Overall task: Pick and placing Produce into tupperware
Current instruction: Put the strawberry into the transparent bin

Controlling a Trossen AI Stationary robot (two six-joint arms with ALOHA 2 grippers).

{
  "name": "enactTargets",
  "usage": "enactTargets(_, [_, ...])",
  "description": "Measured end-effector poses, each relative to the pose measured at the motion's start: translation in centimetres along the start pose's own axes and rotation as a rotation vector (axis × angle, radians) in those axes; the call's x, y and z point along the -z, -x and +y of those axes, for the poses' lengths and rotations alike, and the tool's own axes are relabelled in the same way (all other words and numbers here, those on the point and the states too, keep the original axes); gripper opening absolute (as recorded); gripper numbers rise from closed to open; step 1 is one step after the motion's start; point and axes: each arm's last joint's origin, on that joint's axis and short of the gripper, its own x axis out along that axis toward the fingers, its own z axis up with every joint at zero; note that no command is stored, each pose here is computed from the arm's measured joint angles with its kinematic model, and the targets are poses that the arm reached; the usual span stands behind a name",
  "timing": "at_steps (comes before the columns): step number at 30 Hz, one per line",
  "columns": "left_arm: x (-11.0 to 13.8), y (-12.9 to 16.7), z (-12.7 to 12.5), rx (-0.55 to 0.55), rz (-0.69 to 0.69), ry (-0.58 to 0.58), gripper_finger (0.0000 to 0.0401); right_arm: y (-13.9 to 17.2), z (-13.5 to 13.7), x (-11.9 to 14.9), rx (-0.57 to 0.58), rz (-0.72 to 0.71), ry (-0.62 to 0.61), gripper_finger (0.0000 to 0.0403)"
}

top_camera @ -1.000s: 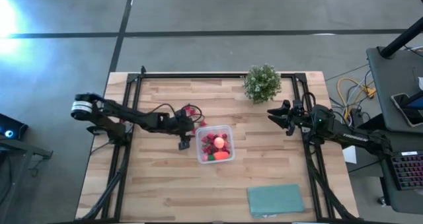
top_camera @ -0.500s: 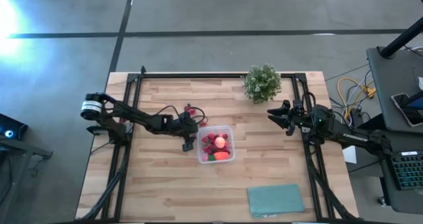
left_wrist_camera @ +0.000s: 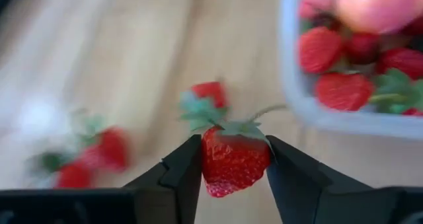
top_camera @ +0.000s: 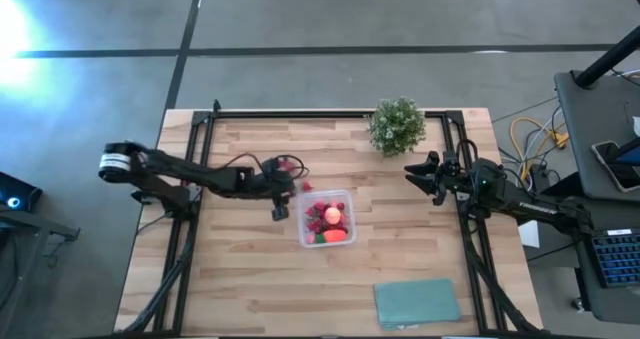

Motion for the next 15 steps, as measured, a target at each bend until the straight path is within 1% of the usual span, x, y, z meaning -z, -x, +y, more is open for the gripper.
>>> enactTargets(2, [-0.4, 1.2, 0.4, -0.051, 0.009, -0.002, 0.0139, 0.0, 0.0, 0.0, 0.0, 0.0, 0.0, 0.0178])
enactTargets(4, [-0.9, 2.5, 0.8, -0.066, -0.003, 0.003, 0.014, 0.0, 0.0, 0.0, 0.0, 0.0, 0.0, 0.0178])
enactTargets(5, [-1.4, 3.2, 0.8, -0.063, -0.034, 0.016, 0.0141, 0.0, 0.0, 0.0, 0.0, 0.0, 0.0, 0.0178])
enactTargets(9, [-4.0, 6.0, 0.7, -0.024, -0.183, 0.115, 0.0141, 0.0, 0.0, 0.0, 0.0, 0.0, 0.0, 0.0178])
enactTargets(12, [-5.9, 7.4, 0.1, 0.017, -0.257, 0.159, 0.0142, 0.0, 0.0, 0.0, 0.001, 0.001, 0.0, 0.0178])
enactTargets(15, [-7.4, 7.6, -1.5, 0.086, -0.277, 0.133, 0.0142, 0.0, 0.0, 0.0, 0.0, 0.0, 0.0, 0.0178])
